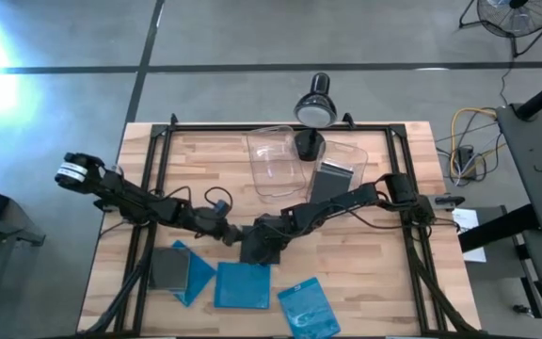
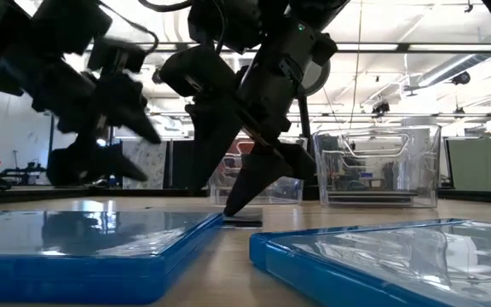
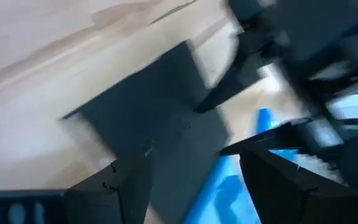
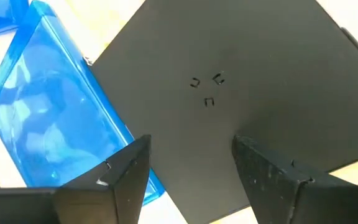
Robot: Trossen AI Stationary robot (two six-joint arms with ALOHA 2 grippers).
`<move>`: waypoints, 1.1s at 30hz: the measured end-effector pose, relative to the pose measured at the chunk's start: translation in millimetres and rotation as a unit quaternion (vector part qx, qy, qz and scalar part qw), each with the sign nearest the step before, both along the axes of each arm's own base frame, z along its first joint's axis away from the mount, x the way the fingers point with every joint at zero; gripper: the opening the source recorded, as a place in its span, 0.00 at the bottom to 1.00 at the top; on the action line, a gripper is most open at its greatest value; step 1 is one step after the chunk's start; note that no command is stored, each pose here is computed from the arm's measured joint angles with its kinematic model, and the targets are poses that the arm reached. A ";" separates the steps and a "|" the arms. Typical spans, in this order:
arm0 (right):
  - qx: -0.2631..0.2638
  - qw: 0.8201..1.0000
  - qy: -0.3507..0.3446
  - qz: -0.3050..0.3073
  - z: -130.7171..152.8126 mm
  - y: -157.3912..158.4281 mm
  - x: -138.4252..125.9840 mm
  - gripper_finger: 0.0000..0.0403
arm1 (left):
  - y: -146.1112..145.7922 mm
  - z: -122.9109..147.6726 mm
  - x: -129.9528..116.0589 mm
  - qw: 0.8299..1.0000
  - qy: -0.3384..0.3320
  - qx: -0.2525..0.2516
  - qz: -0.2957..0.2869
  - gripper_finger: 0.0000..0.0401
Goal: Pick & place jewel cases by type
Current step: Put the black CD case into the right transparent bin
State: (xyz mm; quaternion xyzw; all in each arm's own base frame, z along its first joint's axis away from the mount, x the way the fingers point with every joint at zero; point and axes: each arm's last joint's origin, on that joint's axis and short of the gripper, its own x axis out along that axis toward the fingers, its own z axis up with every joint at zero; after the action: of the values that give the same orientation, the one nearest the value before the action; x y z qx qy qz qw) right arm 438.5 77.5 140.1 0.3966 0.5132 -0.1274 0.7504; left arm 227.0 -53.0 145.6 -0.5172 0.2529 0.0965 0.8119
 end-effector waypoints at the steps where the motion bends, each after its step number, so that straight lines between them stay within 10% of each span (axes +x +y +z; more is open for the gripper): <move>1: 0.000 1.000 0.000 0.000 0.0 0.0 0.0 0.56 | 0.0 1.4 0.8 1.000 -0.006 0.000 0.000 0.53; 15: -0.045 0.993 -0.111 0.002 44.7 -6.4 7.2 0.56 | 13.9 -6.7 -15.5 0.989 0.085 0.107 0.059 0.53; 33: 0.050 0.997 0.012 -0.062 23.3 23.7 -8.5 0.56 | 56.0 -18.7 5.0 0.987 0.064 0.138 0.057 0.53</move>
State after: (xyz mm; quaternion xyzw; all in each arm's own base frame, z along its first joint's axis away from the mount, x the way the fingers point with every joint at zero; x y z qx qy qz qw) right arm 430.0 101.2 163.4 0.4632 0.5023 -0.1529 0.7140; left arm 232.0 3.0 126.9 -0.4068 0.2590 0.2095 0.8506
